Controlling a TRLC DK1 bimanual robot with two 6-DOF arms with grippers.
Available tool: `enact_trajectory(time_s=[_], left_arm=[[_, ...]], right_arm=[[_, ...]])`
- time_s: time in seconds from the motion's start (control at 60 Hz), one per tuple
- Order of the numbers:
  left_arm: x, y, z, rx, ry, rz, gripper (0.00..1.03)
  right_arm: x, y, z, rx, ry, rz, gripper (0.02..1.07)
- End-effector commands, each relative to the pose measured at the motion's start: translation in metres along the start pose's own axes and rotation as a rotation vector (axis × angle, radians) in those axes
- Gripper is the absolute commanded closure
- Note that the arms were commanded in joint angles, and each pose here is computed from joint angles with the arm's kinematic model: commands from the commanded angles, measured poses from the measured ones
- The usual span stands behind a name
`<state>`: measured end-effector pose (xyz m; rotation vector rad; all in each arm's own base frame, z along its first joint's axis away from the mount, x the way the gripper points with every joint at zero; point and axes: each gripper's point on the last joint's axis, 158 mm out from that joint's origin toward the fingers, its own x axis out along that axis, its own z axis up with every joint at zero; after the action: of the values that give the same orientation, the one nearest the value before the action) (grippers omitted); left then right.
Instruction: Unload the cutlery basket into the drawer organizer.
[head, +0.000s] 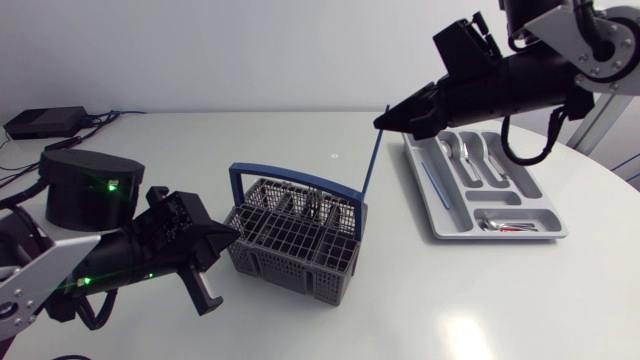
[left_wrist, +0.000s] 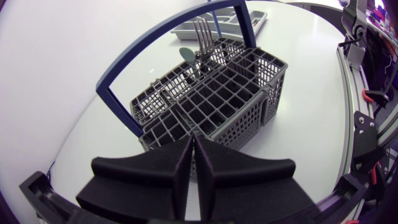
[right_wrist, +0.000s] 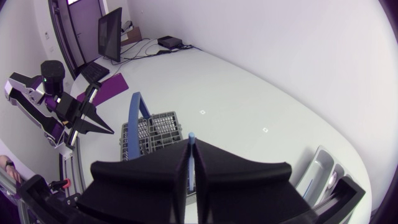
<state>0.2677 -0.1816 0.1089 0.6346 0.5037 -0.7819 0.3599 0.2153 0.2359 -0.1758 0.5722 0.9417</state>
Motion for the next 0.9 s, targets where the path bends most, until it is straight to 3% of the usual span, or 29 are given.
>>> enact_trajectory(time_s=[0.0,0.233,0.517,0.883], left_arm=[[0.005,-0.009,-0.01,-0.004,0.022,-0.019,0.97],[0.005,-0.01,-0.012,-0.002,0.026,-0.022,0.97],[0.005,-0.012,-0.011,0.0,0.021,-0.025,0.97],[0.007,-0.019,-0.01,0.01,0.021,-0.044,0.97]], right_arm=[[-0.015,-0.002,0.016,-0.016,-0.027,-0.024,1.02],[-0.048,-0.034,0.011,-0.018,0.014,-0.101,1.02],[-0.068,-0.108,-0.051,0.033,0.184,-0.21,1.02],[-0.041,-0.183,-0.131,0.194,0.334,-0.233,1.02]])
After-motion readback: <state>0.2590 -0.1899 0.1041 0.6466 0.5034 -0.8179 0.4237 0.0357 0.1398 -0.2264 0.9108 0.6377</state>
